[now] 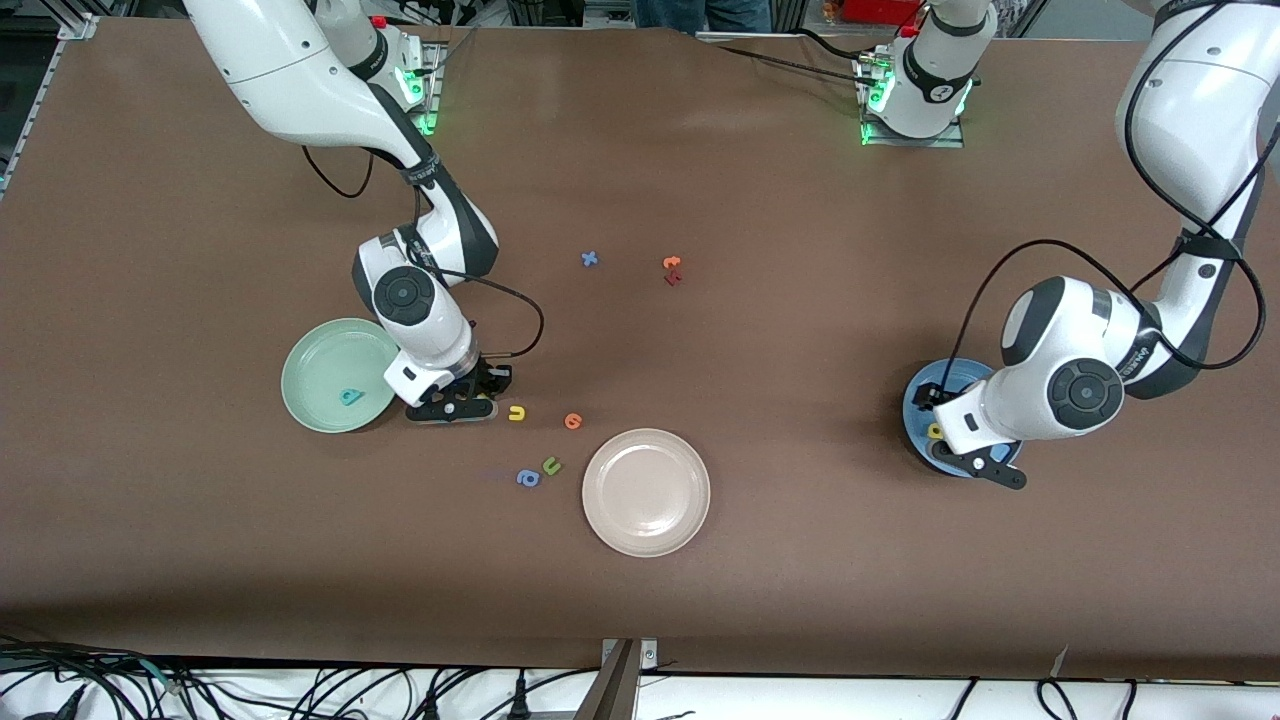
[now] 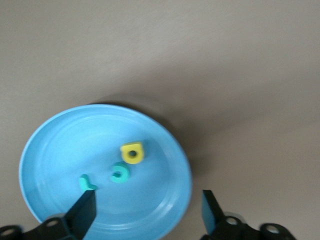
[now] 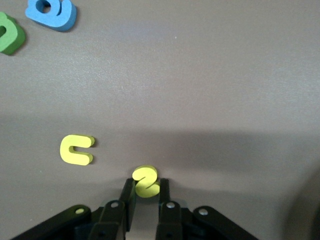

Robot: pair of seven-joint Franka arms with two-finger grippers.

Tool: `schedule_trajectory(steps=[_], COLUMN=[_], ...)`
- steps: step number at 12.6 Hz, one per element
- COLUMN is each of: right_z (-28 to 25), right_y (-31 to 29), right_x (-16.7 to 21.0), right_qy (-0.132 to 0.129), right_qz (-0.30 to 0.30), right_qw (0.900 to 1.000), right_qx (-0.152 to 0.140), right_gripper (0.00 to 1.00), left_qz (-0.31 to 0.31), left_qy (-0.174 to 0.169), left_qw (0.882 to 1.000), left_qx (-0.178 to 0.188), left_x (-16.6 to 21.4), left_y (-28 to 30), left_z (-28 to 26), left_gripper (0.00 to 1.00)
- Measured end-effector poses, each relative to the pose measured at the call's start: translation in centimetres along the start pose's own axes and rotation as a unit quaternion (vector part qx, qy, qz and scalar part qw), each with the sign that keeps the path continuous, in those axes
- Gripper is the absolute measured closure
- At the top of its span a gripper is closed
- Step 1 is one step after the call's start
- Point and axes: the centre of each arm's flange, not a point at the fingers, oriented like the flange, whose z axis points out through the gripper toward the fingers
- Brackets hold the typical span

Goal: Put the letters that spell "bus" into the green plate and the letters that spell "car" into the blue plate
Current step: 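Place the cyan j on the blue plate while the right lifts yellow 2, then place the yellow 2 on the green plate while the left gripper withdraws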

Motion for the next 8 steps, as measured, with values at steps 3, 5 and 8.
schedule_trajectory(steps=[3, 5, 8], right_z=[0.0, -0.4, -3.7], right_y=[0.0, 0.5, 4.0], right_x=[0.0, 0.4, 2.1], right_qy=[0.001, 0.003, -0.008], right_qz=[-0.001, -0.013, -0.056], right_qw=[1.000, 1.000, 0.998], right_qx=[0.000, -0.001, -0.017], right_gripper=[0.78, 0.78, 0.78], left_qz=[-0.020, -0.045, -0.062], left_qy=[0.006, 0.000, 0.002], left_qw=[1.000, 0.999, 0.997], left_qx=[0.009, 0.029, 0.040], left_x=[-1.8, -3.8, -6.1], left_y=[2.8, 4.5, 5.1], left_z=[-8.2, -13.9, -22.6], left_gripper=[0.00, 0.00, 0.00])
